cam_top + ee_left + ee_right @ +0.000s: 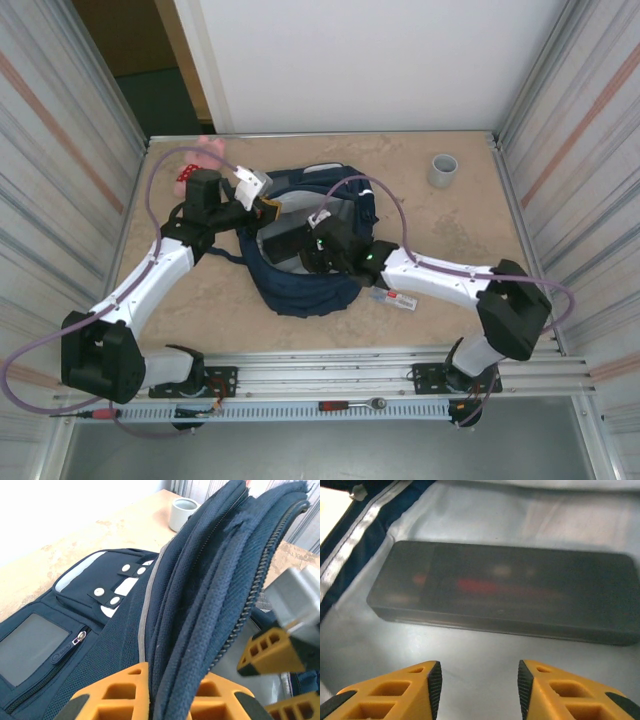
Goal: Pack books, pencil case, and school supplies into a backpack
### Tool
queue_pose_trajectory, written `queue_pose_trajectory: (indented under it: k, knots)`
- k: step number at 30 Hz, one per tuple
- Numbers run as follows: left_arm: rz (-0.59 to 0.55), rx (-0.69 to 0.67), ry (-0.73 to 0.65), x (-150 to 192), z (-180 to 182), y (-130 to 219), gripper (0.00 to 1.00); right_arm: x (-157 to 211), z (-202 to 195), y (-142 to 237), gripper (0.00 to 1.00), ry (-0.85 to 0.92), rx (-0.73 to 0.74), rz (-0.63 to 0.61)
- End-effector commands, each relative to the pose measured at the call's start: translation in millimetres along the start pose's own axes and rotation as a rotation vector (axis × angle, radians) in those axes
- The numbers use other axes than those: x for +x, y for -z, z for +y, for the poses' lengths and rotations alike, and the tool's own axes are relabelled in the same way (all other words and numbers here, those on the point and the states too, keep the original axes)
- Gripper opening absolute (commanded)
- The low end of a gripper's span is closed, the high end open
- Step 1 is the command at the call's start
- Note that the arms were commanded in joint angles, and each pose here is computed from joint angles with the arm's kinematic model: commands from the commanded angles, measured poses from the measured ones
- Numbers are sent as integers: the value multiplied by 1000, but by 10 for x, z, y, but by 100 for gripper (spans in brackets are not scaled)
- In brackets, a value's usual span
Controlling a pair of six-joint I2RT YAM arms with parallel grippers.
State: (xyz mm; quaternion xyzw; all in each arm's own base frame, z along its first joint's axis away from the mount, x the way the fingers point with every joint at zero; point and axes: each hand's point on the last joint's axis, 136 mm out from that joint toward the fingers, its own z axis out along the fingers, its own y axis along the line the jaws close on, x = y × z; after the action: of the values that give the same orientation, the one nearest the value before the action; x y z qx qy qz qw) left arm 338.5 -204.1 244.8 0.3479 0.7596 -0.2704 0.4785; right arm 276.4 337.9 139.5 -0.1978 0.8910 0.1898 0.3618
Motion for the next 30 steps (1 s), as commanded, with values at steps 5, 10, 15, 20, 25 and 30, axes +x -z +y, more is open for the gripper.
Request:
queue_pose_trajectory:
  k: [5, 10, 15, 20, 25, 30]
  knots:
    - [-230, 50, -102, -704, -185, 277, 0, -3, 8, -349, 33, -261, 96, -39]
    - [-233, 56, -98, -709, -192, 279, 0, 105, 57, -571, 32, -289, 78, -21]
    - [-243, 103, -103, -728, -276, 291, 0, -32, 46, -730, 32, -325, 76, -64]
    - [-249, 123, -105, -735, -311, 301, 0, -346, -78, -947, 33, -386, 38, -135]
    - [-257, 122, -112, -756, -323, 322, 0, -632, -177, -1113, 33, -378, 29, -177]
    - [-231, 32, -97, -709, -167, 298, 0, -713, -130, -979, 37, -361, -6, -193]
